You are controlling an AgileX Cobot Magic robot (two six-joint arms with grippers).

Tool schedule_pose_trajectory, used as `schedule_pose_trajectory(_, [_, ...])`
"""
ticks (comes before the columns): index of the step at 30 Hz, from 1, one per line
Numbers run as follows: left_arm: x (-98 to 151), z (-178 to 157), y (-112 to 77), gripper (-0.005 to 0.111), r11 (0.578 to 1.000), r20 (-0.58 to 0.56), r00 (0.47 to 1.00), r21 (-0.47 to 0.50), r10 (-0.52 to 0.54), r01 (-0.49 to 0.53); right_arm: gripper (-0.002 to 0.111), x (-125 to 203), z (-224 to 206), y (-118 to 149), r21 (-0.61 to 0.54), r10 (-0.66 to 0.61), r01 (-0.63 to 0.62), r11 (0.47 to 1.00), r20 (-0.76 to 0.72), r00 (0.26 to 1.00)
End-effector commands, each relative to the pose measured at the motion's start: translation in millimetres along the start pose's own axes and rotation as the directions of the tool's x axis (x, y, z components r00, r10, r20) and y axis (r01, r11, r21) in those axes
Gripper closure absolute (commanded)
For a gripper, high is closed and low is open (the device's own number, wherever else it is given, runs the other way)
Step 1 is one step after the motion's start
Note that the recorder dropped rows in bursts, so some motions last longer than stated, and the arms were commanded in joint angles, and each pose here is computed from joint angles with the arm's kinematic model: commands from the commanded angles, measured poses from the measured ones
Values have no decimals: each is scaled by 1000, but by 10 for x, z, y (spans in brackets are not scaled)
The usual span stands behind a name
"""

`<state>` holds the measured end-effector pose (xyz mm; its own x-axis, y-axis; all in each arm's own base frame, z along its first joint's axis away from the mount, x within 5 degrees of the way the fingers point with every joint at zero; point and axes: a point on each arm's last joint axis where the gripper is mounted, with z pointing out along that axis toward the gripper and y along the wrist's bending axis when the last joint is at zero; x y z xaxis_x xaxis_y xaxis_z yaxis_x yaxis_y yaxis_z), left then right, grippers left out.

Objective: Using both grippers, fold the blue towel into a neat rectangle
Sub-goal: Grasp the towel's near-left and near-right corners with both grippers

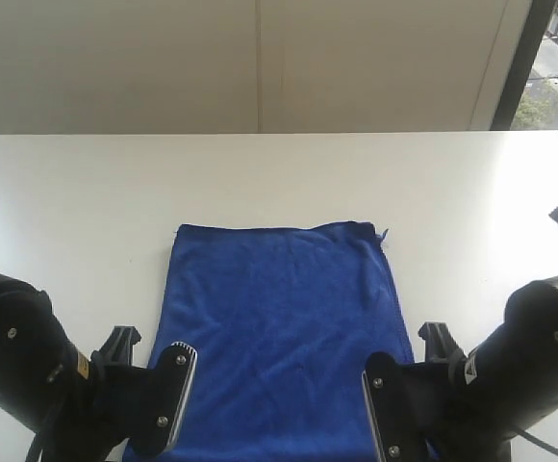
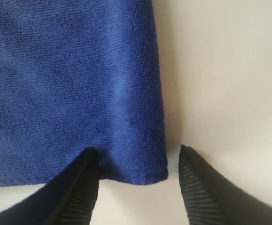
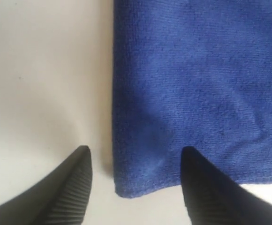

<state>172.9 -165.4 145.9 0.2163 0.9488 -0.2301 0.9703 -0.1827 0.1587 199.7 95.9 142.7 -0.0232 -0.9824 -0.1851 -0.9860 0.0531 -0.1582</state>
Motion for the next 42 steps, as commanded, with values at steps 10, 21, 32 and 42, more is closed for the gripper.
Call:
schedule_pose_trajectory(10, [-5, 6, -41, 51, 999, 4, 999, 22, -34, 34, 56, 26, 129, 27, -54, 3, -4, 999, -29, 1000])
schedule_pose_trajectory(21, [-3, 6, -47, 64, 999, 2, 999, 29, -34, 34, 74, 26, 129, 27, -54, 3, -4, 999, -29, 1000])
schedule_pose_trajectory(32, [6, 0, -85, 107, 996, -10, 998, 68, -54, 54, 101, 26, 129, 27, -54, 3, -4, 999, -29, 1000])
schedule_pose_trajectory(42, [1, -146, -151, 107, 991, -9, 996, 100, -89, 89, 108, 15, -94, 93, -61, -8, 7, 998, -11, 1000])
